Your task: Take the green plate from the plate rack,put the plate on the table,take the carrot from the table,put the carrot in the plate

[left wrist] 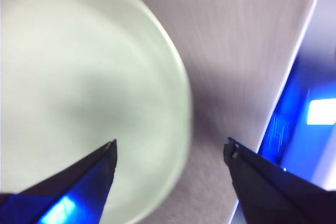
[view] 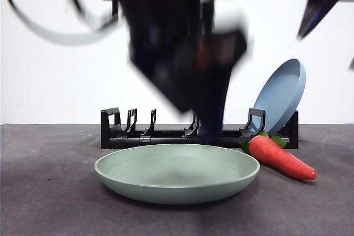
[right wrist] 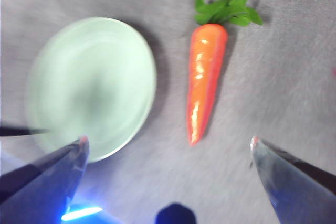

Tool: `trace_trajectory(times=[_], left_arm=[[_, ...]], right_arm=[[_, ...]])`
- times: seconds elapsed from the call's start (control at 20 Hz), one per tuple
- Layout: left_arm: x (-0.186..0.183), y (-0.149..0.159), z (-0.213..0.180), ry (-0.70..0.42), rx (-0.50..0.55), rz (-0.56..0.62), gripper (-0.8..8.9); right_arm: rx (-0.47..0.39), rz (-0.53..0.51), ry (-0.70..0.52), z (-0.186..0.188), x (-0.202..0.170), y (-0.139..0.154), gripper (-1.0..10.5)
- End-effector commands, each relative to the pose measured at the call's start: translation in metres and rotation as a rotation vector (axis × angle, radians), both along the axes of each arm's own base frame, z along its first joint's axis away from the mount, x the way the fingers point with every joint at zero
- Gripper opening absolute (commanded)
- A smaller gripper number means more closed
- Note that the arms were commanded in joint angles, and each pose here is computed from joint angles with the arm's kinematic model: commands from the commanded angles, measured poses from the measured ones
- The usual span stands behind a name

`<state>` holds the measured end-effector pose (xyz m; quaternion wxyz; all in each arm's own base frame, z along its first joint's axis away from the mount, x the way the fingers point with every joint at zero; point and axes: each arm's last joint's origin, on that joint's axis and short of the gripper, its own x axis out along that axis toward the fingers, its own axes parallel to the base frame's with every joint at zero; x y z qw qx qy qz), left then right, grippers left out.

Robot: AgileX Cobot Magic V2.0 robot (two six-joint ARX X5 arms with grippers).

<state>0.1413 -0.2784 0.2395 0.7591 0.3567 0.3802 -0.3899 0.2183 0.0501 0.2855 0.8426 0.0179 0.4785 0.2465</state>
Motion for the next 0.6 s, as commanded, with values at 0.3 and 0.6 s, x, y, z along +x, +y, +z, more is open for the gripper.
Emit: trace_trajectory(times=[0.3, 0.6], left_arm=[[-0.032, 0.066, 0.134, -0.124, -0.492, 0.12, 3.5], [-0.054, 0.111, 0.169, -0.17, -0.666, 0.134, 3.5]], right_arm=[[-0.143, 0.007, -0.02, -0.06, 0.063, 0.042, 6.3], [-0.194, 0.002, -0.008, -0.101, 0.087, 0.058, 5.5]])
